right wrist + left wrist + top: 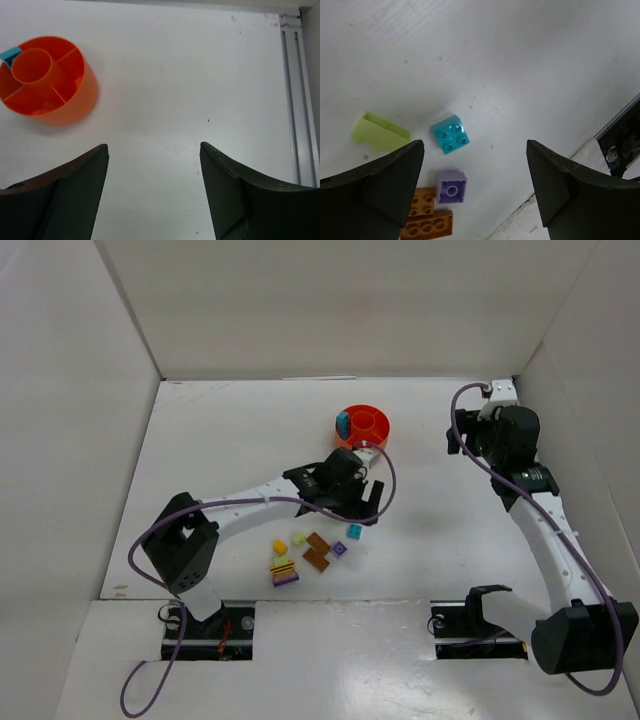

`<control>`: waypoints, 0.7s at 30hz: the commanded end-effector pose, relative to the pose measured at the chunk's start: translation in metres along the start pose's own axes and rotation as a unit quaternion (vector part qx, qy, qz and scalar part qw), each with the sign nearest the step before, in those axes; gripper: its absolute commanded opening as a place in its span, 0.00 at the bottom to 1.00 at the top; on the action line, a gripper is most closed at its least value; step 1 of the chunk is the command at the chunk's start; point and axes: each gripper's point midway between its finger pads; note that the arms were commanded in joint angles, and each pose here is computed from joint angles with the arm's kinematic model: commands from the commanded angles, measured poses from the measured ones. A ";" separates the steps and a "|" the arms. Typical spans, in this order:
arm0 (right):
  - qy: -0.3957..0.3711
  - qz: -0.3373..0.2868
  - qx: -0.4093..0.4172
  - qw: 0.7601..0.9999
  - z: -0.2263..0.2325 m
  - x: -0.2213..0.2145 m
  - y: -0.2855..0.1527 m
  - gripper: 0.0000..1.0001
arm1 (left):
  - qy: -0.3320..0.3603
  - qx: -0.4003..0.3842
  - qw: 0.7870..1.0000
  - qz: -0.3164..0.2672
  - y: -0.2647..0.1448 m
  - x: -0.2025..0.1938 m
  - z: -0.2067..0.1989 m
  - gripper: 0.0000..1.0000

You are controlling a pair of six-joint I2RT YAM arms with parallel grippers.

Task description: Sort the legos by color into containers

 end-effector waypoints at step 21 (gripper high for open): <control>0.004 0.079 -0.071 0.994 -0.024 -0.057 -0.047 0.80 | -0.047 0.109 0.992 0.030 0.038 -0.047 0.009 0.66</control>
Point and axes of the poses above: each gripper's point midway between its finger pads, its own y axis out along the fingers, its own z axis along the line the jaws close on, x = y × z, and after that the axes turned 2 degrees about -y, right-handed
